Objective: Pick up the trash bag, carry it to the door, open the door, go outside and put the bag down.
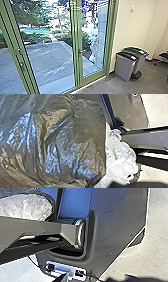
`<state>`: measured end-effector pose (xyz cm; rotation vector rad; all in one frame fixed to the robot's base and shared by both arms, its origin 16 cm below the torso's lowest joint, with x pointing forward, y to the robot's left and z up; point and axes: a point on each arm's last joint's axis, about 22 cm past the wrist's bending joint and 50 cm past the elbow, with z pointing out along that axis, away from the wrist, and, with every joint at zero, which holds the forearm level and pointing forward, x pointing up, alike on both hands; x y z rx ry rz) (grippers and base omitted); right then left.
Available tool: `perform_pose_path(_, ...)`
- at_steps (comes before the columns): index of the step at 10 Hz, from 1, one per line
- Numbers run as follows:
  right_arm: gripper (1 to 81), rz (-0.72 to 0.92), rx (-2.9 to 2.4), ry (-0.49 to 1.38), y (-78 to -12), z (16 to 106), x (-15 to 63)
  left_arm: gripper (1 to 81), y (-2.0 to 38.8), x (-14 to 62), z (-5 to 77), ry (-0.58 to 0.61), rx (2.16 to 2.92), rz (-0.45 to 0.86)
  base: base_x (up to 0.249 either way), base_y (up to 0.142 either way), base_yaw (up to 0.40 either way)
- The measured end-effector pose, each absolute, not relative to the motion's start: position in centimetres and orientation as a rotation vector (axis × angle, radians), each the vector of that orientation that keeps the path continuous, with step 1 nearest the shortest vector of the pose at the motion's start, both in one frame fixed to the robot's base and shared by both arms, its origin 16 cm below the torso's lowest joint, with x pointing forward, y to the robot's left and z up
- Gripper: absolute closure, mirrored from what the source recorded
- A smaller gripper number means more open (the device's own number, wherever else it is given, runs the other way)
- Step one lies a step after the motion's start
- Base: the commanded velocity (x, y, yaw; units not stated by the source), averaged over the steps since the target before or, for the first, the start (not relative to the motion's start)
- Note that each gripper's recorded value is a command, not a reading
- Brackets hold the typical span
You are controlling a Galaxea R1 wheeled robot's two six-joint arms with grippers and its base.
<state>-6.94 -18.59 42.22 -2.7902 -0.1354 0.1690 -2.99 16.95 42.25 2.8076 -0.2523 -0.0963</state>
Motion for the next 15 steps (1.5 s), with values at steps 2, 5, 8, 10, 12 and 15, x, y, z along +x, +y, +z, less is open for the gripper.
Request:
perform_pose_path(2,1.0,0.168,-2.788,-0.136,-18.43,42.23,-6.91,81.1,16.95,-2.93,42.25,-0.252,2.808,-0.095,0.144,-0.03,0.0)
perform_pose_path(5,1.0,0.176,-2.786,-0.137,-18.25,42.25,-7.33,81.1,16.73,-3.15,42.27,-0.253,2.805,-0.098,0.143,0.0,0.0)
perform_pose_path(8,1.0,0.17,-2.782,-0.138,-17.86,42.27,-7.13,81.1,16.8,-2.95,42.26,-0.253,2.806,-0.096,0.143,0.0,0.0)
perform_pose_path(10,1.0,0.174,-2.782,-0.138,-17.87,42.28,-7.34,81.1,16.79,-2.95,42.26,-0.253,2.806,-0.095,0.142,0.0,0.0)
perform_pose_path(12,1.0,0.173,-2.783,-0.138,-17.89,42.27,-7.28,81.1,16.79,-3.03,42.26,-0.253,2.806,-0.097,0.142,0.0,0.0)
perform_pose_path(15,1.0,0.175,-2.783,-0.139,-17.93,42.26,-7.41,81.1,17.02,-2.95,42.24,-0.253,2.809,-0.095,0.142,0.0,0.0)
